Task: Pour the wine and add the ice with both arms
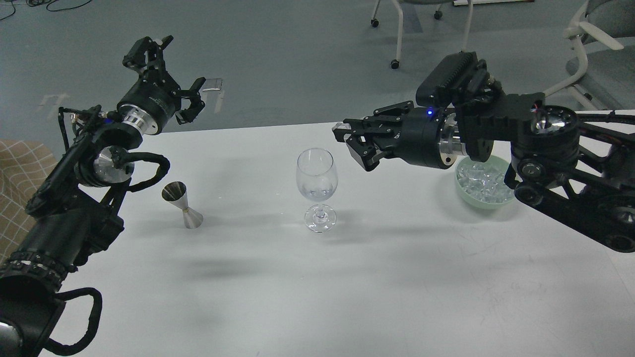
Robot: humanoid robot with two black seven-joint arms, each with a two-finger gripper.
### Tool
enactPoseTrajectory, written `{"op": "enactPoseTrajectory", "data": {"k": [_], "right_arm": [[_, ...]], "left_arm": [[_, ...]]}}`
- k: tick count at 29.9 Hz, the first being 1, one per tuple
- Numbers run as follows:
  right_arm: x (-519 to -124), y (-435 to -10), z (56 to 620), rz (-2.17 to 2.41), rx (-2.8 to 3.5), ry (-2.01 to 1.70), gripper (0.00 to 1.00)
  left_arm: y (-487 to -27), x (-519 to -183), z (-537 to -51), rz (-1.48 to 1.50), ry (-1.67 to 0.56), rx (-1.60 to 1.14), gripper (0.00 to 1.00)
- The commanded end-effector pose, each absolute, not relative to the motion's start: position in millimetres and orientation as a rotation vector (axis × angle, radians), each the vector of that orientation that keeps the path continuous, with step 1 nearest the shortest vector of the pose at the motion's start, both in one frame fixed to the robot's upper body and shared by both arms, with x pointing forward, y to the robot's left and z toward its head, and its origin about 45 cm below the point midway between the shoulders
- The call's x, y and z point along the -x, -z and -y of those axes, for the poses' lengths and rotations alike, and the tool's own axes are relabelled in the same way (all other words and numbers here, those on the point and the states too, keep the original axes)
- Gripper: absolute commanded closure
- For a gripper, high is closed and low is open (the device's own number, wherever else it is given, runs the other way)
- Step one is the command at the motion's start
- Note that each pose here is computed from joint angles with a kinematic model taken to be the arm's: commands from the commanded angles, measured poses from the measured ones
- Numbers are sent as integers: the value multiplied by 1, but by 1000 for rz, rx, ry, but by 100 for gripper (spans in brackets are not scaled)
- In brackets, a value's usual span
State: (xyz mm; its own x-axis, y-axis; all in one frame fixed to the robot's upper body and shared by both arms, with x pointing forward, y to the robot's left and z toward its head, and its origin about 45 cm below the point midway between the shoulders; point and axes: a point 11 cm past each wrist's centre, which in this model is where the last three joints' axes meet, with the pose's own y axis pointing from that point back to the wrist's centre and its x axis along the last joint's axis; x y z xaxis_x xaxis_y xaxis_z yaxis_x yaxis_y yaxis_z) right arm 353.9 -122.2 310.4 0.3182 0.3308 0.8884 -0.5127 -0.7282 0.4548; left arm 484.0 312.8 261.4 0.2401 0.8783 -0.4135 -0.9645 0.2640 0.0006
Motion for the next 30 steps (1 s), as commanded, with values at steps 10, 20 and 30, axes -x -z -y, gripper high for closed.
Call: {"op": "enactPoseTrajectory", "data": {"k": [10, 20, 30], "right_arm": [[-350, -296, 110, 117, -1876, -1479, 89], [-353, -293, 104, 122, -1877, -1475, 88], [-358, -292, 103, 139, -1872, -1465, 87]], "left_arm": [[-262, -484, -312, -365, -1281, 281, 2], [-262, -484, -312, -366, -1283, 281, 2], [-259, -485, -300, -380, -1265, 286, 2]]}}
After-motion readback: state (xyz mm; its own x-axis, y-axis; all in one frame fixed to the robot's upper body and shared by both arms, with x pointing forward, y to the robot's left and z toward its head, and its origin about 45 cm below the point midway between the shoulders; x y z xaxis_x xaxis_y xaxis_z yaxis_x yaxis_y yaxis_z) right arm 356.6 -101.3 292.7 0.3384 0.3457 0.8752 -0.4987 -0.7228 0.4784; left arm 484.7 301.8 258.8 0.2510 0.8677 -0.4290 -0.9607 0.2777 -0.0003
